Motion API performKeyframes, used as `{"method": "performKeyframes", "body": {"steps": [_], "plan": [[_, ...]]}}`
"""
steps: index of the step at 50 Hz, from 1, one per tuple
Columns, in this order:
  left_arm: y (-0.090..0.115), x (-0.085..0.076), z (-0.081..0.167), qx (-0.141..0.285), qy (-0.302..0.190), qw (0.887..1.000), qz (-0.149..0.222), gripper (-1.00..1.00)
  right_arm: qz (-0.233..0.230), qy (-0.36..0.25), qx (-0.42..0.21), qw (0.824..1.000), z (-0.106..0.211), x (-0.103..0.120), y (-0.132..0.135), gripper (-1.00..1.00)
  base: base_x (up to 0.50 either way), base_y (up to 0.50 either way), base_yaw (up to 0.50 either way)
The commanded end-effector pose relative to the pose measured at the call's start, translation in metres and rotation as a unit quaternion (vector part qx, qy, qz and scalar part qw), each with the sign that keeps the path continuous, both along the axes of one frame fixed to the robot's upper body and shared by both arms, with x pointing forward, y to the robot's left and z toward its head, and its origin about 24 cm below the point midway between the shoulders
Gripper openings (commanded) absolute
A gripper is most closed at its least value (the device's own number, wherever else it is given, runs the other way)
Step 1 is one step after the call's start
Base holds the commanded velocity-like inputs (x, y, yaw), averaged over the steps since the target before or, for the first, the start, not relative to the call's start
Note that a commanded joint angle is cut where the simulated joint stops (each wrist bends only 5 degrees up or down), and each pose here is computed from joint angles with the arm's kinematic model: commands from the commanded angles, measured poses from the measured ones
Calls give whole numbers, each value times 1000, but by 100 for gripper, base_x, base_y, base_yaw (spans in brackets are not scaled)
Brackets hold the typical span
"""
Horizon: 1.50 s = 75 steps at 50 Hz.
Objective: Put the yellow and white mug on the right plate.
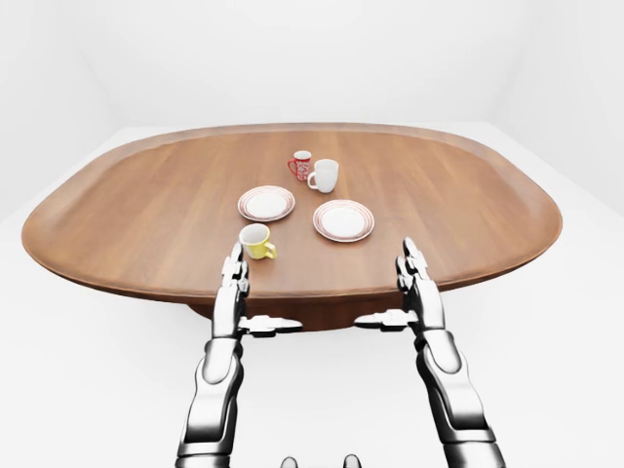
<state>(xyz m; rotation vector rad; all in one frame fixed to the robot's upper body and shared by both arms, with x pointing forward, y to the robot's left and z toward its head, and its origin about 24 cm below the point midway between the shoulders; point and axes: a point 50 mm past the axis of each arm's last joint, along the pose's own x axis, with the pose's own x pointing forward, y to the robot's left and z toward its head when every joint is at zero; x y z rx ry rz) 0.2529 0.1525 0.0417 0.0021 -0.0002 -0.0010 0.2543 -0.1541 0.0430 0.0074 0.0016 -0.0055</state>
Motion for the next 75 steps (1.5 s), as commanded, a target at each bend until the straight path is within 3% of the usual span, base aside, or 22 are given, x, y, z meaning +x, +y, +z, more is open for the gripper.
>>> {"method": "performKeyframes", "body": {"steps": [1, 8, 31, 36, 41, 53, 57, 61, 75], "plan": [[8, 1, 0, -1, 0, 1000, 1, 100, -13, 6, -1, 1000, -1, 3, -9, 100, 0, 0, 0], [8, 1, 0, 0, 0, 1000, 1, 100, -9, -2, -12, 1000, 1, 0, -7, 100, 0, 0, 0], [8, 0, 2, 2, 0, 1000, 2, 100, -1, -8, -21, 1000, 4, -2, -6, 100, 0, 0, 50], [10, 0, 4, 3, 0, 1000, 3, 100, -10, 18, 4, 1000, 2, 2, -9, 100, 0, 1, 20], [13, -4, 14, 4, -6, 1000, 6, 100, -11, -15, -1, 1000, 17, -3, -10, 100, 0, 0, 0], [19, -16, 47, 11, -75, 997, 8, 100, -2, -91, -7, 996, 52, -18, -9, 100, 0, 0, 0], [20, -17, 48, 12, -77, 997, 9, 100, 0, -95, -9, 995, 54, -20, -8, 100, 0, 0, 0], [20, -17, 48, 13, -79, 997, 9, 100, 40, -99, 19, 994, 55, -26, -5, 100, 12, 4, 0], [19, -17, 48, 14, -78, 997, 7, 100, 37, -92, 13, 995, 52, -24, -5, 100, 48, 15, 0]]}}
